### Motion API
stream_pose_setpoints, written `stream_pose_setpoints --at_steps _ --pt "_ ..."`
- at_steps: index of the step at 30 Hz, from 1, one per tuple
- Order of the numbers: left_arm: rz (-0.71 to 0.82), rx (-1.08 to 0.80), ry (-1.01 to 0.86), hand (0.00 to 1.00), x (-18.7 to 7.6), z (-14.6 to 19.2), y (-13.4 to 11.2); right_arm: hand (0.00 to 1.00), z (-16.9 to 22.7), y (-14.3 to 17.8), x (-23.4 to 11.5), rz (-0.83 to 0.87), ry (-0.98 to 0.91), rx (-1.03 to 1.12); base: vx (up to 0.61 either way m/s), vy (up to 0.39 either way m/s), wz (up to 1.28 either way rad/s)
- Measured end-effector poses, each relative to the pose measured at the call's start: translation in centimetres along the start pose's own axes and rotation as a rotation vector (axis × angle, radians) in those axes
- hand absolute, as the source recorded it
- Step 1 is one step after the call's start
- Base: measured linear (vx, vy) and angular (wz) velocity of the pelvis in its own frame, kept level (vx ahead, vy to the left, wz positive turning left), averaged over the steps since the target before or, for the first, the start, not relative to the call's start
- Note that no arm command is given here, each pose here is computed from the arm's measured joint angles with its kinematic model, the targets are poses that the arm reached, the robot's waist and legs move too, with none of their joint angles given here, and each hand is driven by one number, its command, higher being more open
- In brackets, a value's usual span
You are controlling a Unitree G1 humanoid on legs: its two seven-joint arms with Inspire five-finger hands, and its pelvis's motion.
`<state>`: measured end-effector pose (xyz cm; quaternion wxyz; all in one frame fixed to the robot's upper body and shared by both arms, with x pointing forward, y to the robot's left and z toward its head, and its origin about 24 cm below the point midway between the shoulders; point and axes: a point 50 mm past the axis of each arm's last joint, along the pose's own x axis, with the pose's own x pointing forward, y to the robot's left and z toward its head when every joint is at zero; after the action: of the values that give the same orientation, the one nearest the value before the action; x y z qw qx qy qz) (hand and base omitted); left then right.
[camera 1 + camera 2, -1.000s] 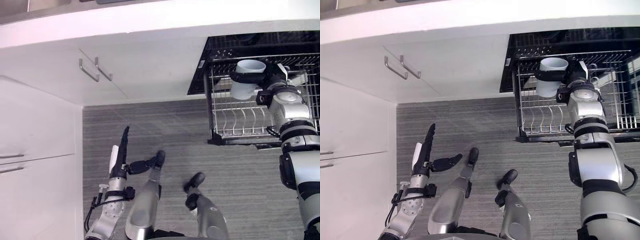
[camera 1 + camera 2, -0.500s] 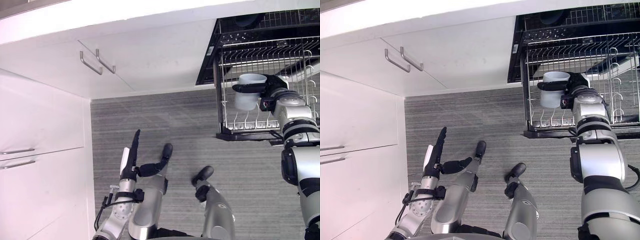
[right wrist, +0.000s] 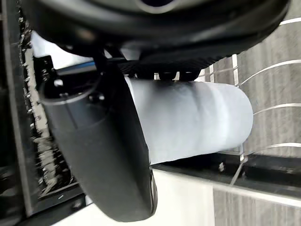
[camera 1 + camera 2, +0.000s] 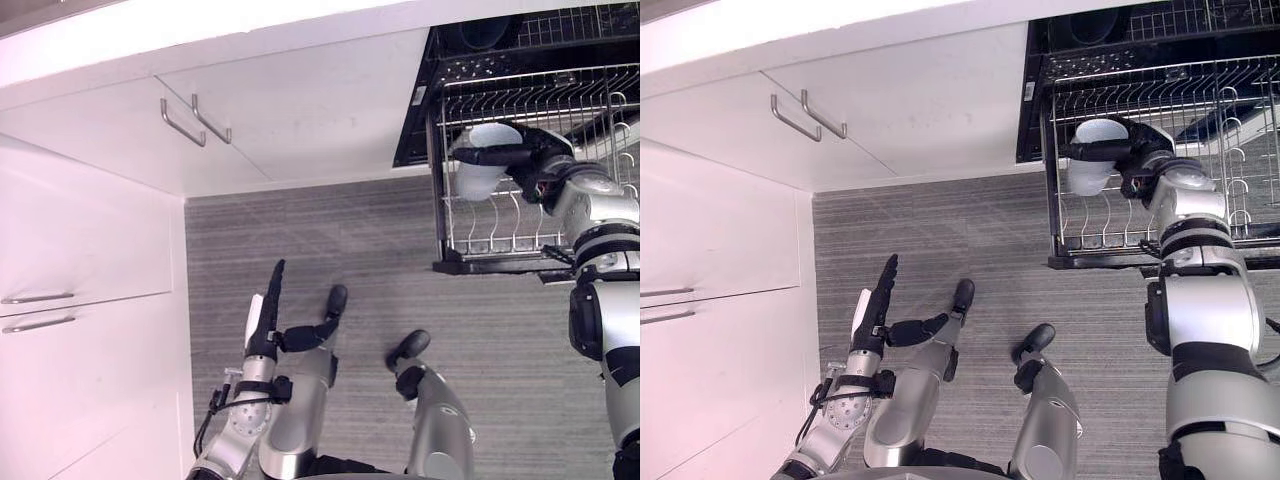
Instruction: Walk over to the sink, pick up the cup, carry it to the dishwasher, place the cup inside the dishwasher, then close the dishwasher door
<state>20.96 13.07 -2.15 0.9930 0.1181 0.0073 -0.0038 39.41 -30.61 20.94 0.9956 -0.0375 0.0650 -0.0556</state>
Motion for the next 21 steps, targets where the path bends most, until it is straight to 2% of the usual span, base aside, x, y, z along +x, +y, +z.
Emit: stream_pose_setpoints --at_steps 12,16,21 --pt "-0.021 0.017 0.01 1.0 0.0 -0.2 0.3 1.0 0.9 0.4 0.0 0.028 -0.031 -0.058 -0.03 -0.071 -0.04" --pt "-0.007 0.041 0.058 1.0 0.0 -1.2 0.8 1.0 2.7 1.5 -0.6 0.06 -0.167 -0.096 -0.02 -0.086 -0.23" --pt "0.104 -0.003 0.216 1.0 -1.2 -3.9 2.7 1.0 -1.0 2.3 -3.0 0.106 -0.342 0.069 0.03 -0.084 -0.13"
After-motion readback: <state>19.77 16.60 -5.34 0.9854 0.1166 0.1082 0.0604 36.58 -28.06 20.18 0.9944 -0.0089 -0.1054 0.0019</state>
